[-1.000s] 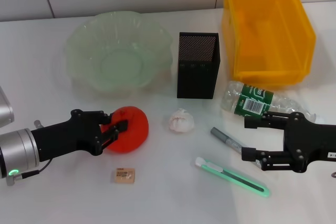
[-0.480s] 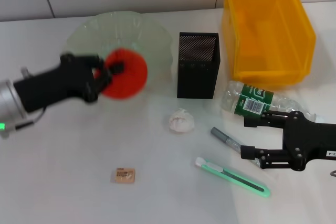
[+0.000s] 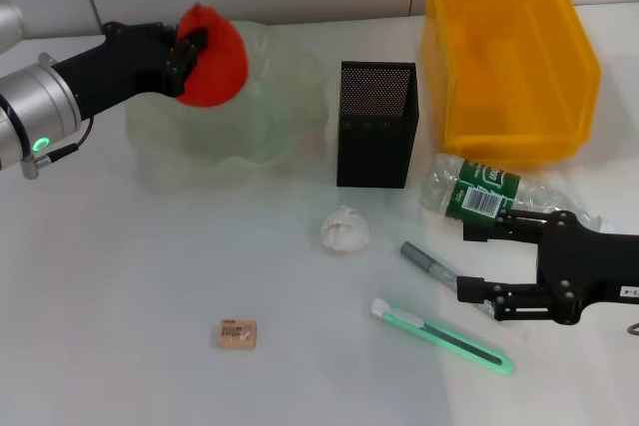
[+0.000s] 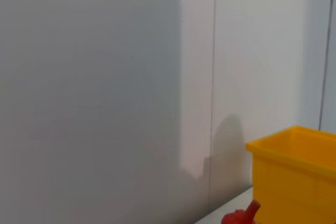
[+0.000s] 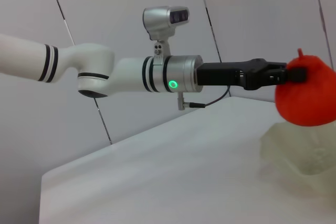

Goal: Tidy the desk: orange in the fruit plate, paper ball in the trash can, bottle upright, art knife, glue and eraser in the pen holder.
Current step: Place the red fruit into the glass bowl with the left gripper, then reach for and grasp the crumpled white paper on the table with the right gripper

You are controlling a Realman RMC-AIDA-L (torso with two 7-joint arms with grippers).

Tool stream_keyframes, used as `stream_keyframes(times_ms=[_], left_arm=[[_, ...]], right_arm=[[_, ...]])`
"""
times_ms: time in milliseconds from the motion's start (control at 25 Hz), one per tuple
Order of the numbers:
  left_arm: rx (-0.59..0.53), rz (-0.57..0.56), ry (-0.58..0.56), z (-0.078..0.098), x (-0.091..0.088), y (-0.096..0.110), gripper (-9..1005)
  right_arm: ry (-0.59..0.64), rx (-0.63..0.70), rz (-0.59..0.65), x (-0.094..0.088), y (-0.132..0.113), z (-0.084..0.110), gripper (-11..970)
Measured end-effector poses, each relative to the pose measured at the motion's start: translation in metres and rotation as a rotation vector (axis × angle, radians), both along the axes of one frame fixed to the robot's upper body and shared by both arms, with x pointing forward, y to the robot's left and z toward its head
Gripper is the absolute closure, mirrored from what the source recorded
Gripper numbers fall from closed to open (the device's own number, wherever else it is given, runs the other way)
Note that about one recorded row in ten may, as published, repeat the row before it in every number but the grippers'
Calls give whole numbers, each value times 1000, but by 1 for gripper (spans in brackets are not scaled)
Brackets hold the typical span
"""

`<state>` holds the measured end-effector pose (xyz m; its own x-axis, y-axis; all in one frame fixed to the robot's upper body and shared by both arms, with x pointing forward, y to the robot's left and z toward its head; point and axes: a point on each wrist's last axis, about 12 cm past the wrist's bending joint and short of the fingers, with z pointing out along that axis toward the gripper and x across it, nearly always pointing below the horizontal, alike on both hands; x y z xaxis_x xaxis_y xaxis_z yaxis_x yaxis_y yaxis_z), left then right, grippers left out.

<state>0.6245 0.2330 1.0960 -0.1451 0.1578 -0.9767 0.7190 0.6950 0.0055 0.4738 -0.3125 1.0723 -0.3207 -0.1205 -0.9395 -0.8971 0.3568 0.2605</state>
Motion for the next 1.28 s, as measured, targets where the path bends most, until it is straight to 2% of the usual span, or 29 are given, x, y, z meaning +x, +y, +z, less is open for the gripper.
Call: stream_keyframes(times_ms=[240,440,640,760,800,840,880,920,960,1000,1080,1120,1160,1200,1280], left_arm=[[-5,0,-1,1,2,-4,914],[-3,-32,1,1,0,-7,719],[-30,-74,-15,5,-7,-4,482],[-30,-74,-15,5,-7,-4,380],[-66,-144,-29,5,-21,-1,346],[-66,-144,-29,5,-21,-1,312],[-89,-208,-26,0,-37,3,278],[-89,-208,-26,0,-37,3,227],[-94,-231,-19,-5,-48,7,176],[-79,-241,-17,-16,-64,15,125],[-54,-262,-32,-26,-80,21,127],[-54,-262,-32,-26,-80,21,128],[-54,-262,-32,-26,-80,21,129],[-46,-291,-32,-35,-95,23,130],[-44,-315,-16,-40,-104,24,130]], right_arm=[[0,1,2,0,0,0,187],[-4,1,-3,2,0,1,187],[-9,1,-11,3,-2,2,187],[18,-2,-20,6,-5,10,188],[42,-6,-26,9,-7,15,188],[61,-21,-37,13,-11,22,188],[80,-37,-41,16,-13,29,188],[91,-87,-37,22,-17,48,188],[91,-87,-37,22,-17,48,188],[92,-117,-24,24,-17,57,188],[98,-184,0,28,-14,75,188],[111,-277,24,34,-5,94,188],[111,-277,24,34,-5,94,188],[126,-325,31,37,0,101,188],[138,-456,50,44,16,120,188]])
